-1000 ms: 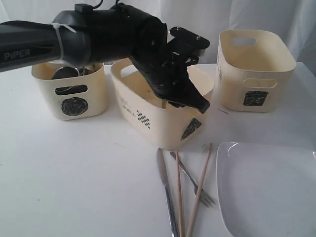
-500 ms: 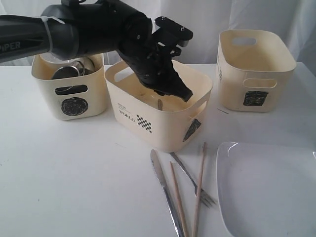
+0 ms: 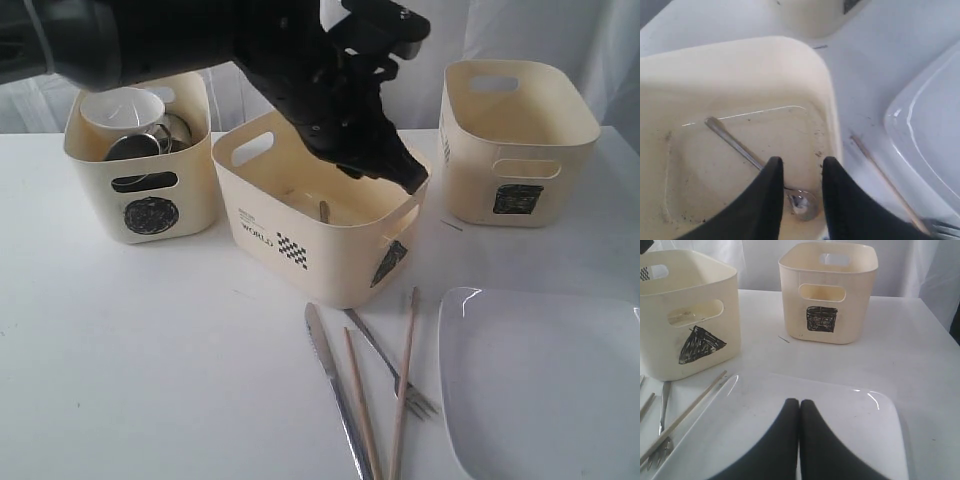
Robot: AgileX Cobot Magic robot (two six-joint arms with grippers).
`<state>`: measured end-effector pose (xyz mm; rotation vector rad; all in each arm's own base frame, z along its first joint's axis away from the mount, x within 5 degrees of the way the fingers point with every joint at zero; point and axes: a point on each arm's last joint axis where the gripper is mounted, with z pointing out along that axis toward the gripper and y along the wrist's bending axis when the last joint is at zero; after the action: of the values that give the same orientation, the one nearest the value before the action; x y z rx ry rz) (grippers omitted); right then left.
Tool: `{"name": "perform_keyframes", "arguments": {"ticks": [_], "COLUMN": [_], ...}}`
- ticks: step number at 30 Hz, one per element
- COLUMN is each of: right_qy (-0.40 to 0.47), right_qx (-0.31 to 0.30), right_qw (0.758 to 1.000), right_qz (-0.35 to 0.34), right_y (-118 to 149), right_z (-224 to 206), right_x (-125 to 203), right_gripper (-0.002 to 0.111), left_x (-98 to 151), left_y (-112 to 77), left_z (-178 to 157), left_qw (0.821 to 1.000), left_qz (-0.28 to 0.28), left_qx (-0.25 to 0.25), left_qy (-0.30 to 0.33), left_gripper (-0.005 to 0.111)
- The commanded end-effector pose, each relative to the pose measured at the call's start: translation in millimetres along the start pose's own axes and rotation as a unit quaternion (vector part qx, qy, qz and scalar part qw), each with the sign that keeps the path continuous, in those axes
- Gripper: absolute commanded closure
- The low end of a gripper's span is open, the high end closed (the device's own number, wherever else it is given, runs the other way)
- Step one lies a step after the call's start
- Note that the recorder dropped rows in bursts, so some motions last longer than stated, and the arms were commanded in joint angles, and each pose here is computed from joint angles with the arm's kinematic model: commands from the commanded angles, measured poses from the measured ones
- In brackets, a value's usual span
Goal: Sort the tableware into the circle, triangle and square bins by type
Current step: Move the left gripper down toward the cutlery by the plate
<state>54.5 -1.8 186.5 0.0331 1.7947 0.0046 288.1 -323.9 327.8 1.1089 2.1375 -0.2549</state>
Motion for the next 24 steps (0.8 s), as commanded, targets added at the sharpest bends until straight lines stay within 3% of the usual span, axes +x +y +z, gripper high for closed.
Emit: {"name": "perform_keyframes", "arguments": {"ticks": [1, 12, 24], "right_qy": [-0.007, -0.007, -0.007], "right_qx": [-0.003, -0.003, -0.003], "right_qw": [1.0, 1.0, 1.0], "right_qz": [-0.005, -0.005, -0.005], "right_y": [0.3, 0.3, 0.3], "right_z": [0.0, 0.0, 0.0], "right_x": [0.2, 0.2, 0.2], "right_gripper": [0.108, 0.108, 0.108], "left_x": [0.6, 13.0, 39.6], "left_y": [-32.0, -99.5, -109.4], "left_z": [-16.4, -35.2, -27.7], "left_qw": [0.999, 0.991, 0.982], "left_qz": [0.025, 0.034, 0.023], "left_qx": [0.031, 0.086, 0.076], "left_qy": [0.028, 0.094, 0.172], "left_gripper": [0.073, 0.073, 0.073]}}
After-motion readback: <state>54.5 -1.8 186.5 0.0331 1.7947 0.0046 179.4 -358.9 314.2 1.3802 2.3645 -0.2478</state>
